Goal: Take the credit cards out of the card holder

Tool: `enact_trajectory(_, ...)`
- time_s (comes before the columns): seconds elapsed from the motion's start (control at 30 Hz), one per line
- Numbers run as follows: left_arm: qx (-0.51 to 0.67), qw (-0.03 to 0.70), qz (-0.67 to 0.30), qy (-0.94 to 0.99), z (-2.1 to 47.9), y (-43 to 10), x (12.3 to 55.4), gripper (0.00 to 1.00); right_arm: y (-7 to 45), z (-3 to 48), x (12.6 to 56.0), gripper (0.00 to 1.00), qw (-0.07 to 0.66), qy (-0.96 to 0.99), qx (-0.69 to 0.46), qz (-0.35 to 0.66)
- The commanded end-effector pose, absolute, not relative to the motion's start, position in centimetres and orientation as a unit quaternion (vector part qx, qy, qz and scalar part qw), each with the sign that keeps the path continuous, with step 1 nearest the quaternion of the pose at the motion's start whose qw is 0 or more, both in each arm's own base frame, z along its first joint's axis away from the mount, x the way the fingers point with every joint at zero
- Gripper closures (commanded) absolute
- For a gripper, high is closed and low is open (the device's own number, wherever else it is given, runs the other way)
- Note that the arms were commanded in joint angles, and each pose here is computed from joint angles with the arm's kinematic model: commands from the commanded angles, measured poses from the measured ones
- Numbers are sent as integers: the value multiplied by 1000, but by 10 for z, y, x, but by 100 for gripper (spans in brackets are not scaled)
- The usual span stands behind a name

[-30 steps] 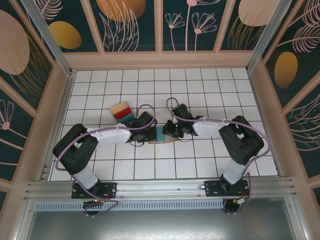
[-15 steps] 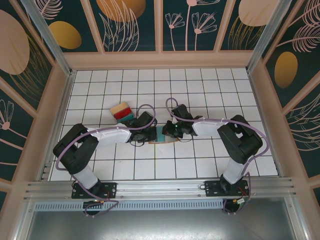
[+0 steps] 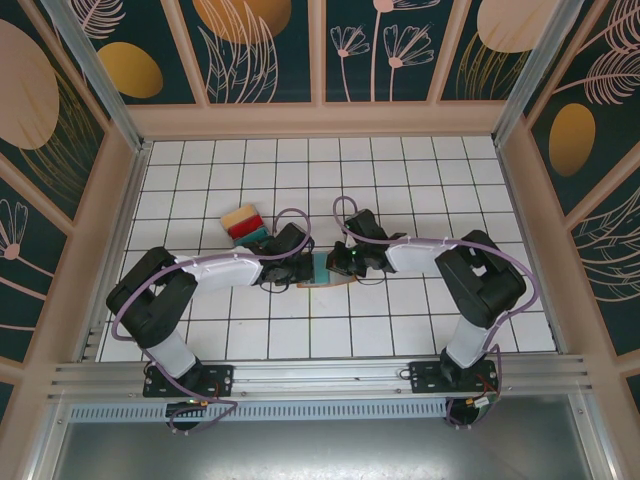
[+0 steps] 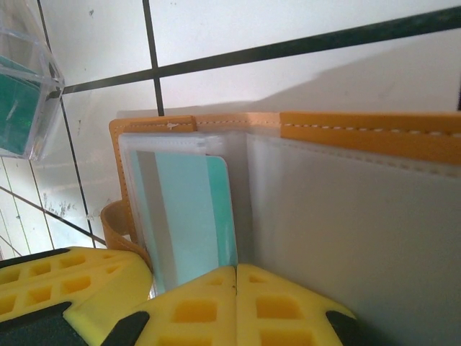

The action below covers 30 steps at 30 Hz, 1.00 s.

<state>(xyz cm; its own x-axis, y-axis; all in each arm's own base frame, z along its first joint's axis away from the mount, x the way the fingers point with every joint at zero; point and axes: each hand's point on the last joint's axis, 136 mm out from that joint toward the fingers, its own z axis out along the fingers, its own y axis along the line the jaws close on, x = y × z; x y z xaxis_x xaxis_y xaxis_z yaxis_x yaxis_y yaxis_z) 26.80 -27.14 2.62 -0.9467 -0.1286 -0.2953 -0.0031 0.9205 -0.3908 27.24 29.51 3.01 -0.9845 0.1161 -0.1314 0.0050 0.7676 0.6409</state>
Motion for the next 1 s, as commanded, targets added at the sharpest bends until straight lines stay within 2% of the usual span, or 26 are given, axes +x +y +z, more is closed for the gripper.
enact_trajectory(0.0,-50,135,-152,978,5,-252,258,100,278,29,269,100,80,941,47,324)
enact_trajectory(0.37,-51,133,-152,978,5,-252,257,100,273,29,267,100,80,939,47,332)
enact_trajectory(0.5,-50,133,-155,978,6,-254,258,100,278,32,270,82,80,934,46,345)
enact_trajectory(0.7,-48,133,-158,977,7,-256,258,100,280,27,271,80,75,934,47,346)
enact_trajectory(0.8,-48,133,-158,977,8,-256,258,100,279,27,271,87,76,935,47,344)
enact_trajectory(0.9,-48,134,-157,977,7,-255,258,100,276,29,271,100,80,936,48,338)
enact_trajectory(0.97,-48,134,-155,978,7,-255,258,100,273,29,272,100,82,937,50,334)
